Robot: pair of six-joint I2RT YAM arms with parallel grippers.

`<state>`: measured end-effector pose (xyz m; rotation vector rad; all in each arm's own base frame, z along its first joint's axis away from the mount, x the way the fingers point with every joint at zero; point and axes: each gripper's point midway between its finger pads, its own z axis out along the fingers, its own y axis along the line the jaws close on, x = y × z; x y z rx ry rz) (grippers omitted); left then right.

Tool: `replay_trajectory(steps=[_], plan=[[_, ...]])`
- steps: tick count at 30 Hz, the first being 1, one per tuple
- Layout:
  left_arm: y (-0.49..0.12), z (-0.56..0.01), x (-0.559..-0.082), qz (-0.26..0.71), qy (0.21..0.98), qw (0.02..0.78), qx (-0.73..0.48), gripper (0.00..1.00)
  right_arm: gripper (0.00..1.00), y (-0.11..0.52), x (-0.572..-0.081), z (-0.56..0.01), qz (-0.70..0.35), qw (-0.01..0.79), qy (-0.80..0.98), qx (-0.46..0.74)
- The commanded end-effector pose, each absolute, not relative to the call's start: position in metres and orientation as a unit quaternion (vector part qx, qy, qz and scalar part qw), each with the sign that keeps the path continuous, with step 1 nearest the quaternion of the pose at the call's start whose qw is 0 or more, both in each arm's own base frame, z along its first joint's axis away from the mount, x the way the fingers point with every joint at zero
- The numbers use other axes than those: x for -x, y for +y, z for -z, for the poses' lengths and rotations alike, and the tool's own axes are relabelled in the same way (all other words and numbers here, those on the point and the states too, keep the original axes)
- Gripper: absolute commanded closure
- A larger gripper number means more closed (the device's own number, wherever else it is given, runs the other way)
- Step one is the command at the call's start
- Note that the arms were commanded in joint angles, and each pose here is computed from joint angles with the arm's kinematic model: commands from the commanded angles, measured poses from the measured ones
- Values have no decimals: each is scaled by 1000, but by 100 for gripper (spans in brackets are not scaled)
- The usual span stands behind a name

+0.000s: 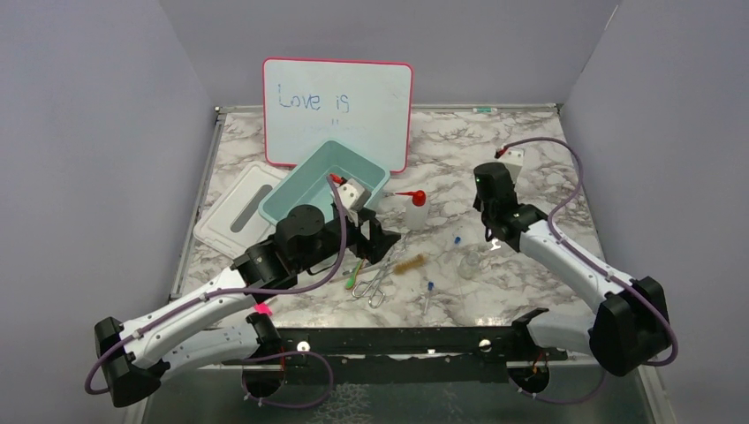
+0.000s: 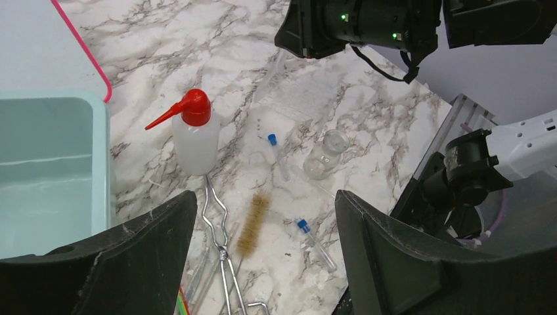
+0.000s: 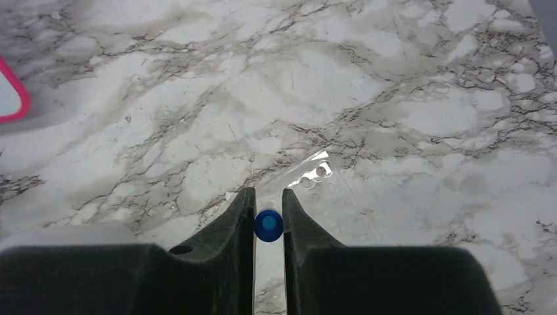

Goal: Organize the chemistry lab equipment

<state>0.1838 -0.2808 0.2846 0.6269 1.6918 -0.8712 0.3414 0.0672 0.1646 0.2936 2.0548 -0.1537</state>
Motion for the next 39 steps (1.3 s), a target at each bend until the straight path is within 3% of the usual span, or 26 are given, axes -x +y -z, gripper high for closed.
replay_trajectory(steps=[1,19,31,39], plan=[[-290,-300,-180,385,690,545,-280,20,92,66,-357,-162,61,538,827,-151],[-291,-290,-183,384,700,538,-268,20,93,65,-360,-97,81,511,838,-171],[-292,-291,-185,381,703,538,-267,20,94,63,-347,-119,63,509,839,-183],[-292,-288,-184,383,705,535,-264,20,94,66,-346,-104,60,499,846,-178]])
